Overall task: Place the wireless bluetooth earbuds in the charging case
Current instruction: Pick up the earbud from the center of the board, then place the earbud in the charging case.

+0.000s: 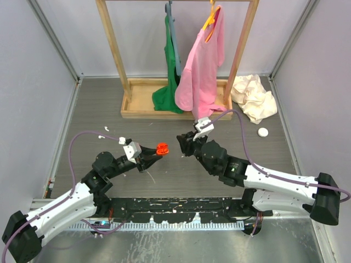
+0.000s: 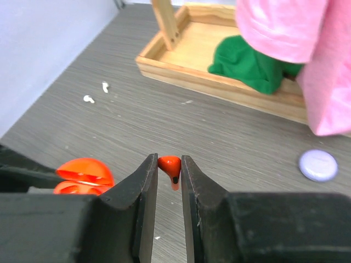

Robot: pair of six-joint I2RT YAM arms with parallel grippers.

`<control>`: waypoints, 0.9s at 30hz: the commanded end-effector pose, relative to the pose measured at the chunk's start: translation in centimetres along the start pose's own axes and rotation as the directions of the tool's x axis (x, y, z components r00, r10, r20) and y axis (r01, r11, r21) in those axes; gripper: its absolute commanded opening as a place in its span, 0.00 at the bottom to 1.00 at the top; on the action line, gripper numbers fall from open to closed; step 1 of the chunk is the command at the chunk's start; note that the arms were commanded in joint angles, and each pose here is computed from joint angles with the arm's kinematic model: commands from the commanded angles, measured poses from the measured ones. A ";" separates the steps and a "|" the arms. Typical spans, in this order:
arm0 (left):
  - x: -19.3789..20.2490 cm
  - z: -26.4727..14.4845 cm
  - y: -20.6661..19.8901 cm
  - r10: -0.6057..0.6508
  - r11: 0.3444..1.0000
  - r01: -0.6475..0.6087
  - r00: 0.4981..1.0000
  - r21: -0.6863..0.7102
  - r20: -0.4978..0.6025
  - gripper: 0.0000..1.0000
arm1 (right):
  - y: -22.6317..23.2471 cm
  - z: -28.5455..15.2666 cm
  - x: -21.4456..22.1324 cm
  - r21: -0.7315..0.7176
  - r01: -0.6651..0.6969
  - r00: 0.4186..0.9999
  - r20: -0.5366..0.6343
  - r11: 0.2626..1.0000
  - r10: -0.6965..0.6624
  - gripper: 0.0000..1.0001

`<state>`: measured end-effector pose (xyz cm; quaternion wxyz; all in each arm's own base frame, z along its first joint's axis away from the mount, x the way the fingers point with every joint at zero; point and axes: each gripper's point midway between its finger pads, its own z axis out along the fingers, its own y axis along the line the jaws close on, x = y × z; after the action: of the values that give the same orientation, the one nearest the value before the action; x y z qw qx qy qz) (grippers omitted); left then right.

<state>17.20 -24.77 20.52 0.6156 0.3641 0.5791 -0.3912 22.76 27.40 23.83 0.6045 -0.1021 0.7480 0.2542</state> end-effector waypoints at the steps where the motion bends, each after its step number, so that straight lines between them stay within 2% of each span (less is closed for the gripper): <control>1: -1.8 -0.1 0.3 0.051 0.999 -0.050 0.996 -0.018 0.071 0.05 | 3.4 -0.6 -3.8 -0.116 -0.017 0.986 0.163 0.993 0.036 0.23; 9: -2.0 -0.1 0.3 0.050 0.999 -0.048 0.996 -0.022 0.077 0.05 | 7.4 -1.6 -4.4 -0.250 0.002 0.971 0.232 0.968 0.058 0.23; 27: -2.5 -0.4 0.3 0.047 0.999 -0.045 0.994 -0.027 0.102 0.06 | 10.0 -1.2 -1.9 -0.343 0.002 0.978 0.198 0.939 0.070 0.23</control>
<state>17.06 -24.36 21.02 0.6272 0.3577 0.5718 -0.3895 18.07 34.46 26.46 0.6393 -0.1761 0.6508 0.3698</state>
